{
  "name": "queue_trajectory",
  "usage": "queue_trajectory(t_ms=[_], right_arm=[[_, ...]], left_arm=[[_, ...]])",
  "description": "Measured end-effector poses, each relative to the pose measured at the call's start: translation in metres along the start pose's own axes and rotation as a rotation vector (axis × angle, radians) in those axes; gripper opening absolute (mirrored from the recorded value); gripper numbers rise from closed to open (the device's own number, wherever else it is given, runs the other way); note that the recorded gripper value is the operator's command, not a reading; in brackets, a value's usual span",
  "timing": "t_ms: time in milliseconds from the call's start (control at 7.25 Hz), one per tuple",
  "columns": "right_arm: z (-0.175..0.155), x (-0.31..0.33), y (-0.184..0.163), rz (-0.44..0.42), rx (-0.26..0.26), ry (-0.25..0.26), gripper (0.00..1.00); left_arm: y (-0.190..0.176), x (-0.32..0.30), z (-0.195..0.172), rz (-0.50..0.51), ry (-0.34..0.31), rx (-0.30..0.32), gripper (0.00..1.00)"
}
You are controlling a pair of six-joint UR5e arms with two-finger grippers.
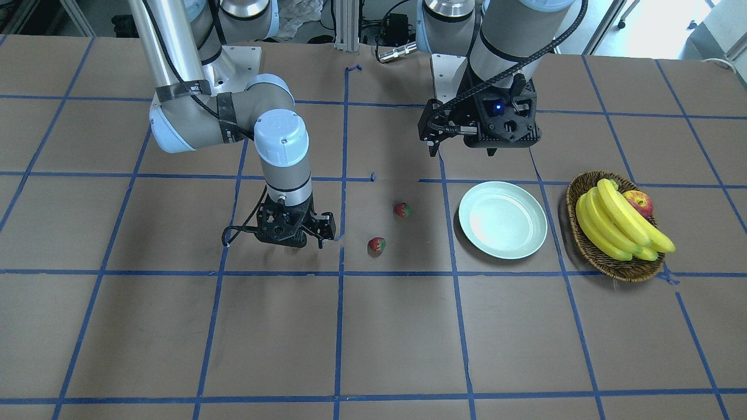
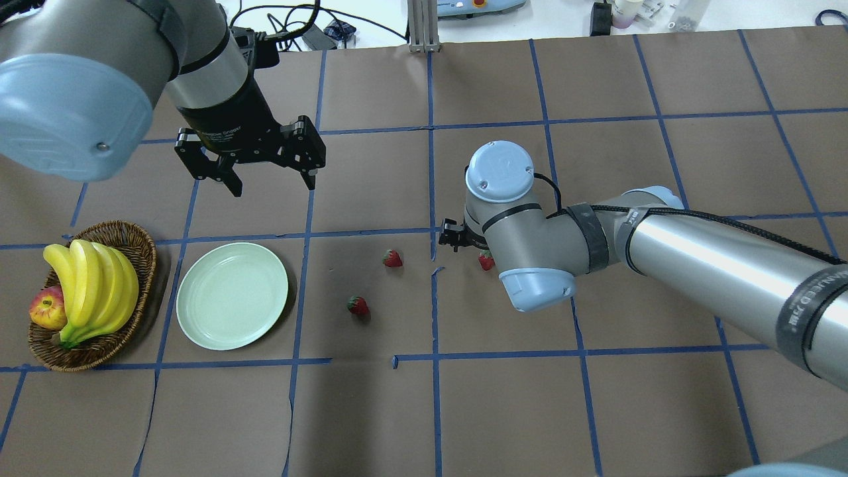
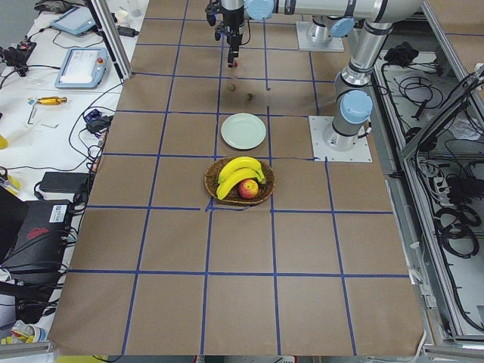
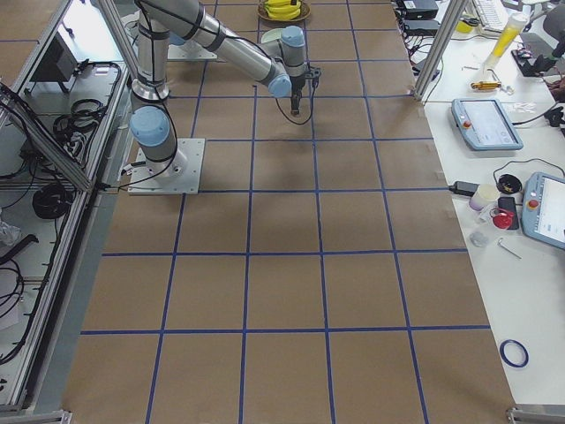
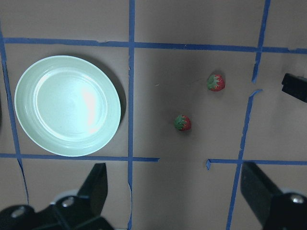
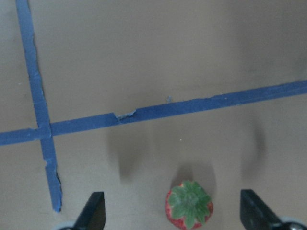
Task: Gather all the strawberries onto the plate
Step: 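Grasp the last strawberry with the right gripper, then carry the last strawberry toward the plate and release it near the others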
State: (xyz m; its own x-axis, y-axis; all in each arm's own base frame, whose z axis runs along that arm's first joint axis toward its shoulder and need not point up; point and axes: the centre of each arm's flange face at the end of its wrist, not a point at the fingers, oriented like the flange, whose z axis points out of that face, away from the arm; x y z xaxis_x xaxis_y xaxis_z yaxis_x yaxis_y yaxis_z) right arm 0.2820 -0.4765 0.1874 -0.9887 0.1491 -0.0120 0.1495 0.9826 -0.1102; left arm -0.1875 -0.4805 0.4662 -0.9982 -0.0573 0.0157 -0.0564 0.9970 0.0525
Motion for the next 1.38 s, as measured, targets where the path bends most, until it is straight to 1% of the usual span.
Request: queue_trajectory(t_ms=[138, 276, 414, 690, 828, 966, 1103, 1241, 1379], right_arm=[[0.004, 0.001, 0.001, -0.006, -0.005, 0.004, 0.29], [0.006, 0.001, 0.002, -0.009, -0.009, 0.007, 0.22], [0.008, 0.002, 0.003, -0.01, -0.013, 0.01, 0.1], [0.004, 0.001, 0.001, 0.002, -0.001, 0.005, 0.1], [-0.006, -0.004, -0.004, 0.046, 0.017, -0.029, 0.1], [-0.019, -0.019, -0.006, 0.117, 0.025, -0.094, 0.1], [-0.026, -0.046, 0.009, 0.158, 0.013, -0.15, 0.1], [-0.026, -0.076, 0.04, 0.162, -0.01, -0.171, 0.12], [-0.023, -0.097, 0.069, 0.149, -0.032, -0.17, 0.73]], left_arm=[[0.0, 0.0, 0.001, -0.001, 0.0, -0.002, 1.0], [0.0, 0.0, 0.001, -0.001, 0.0, -0.003, 1.0], [-0.001, 0.0, 0.002, -0.001, -0.001, -0.004, 1.0], [-0.001, 0.0, 0.002, -0.001, -0.001, -0.005, 1.0], [-0.001, 0.0, 0.002, -0.001, -0.001, -0.004, 1.0], [-0.001, 0.0, 0.002, -0.001, -0.001, -0.004, 1.0], [-0.001, 0.0, 0.002, -0.001, -0.001, -0.004, 1.0], [0.0, 0.0, 0.001, -0.001, 0.0, -0.003, 1.0], [0.001, 0.0, 0.0, 0.001, 0.0, -0.001, 1.0]])
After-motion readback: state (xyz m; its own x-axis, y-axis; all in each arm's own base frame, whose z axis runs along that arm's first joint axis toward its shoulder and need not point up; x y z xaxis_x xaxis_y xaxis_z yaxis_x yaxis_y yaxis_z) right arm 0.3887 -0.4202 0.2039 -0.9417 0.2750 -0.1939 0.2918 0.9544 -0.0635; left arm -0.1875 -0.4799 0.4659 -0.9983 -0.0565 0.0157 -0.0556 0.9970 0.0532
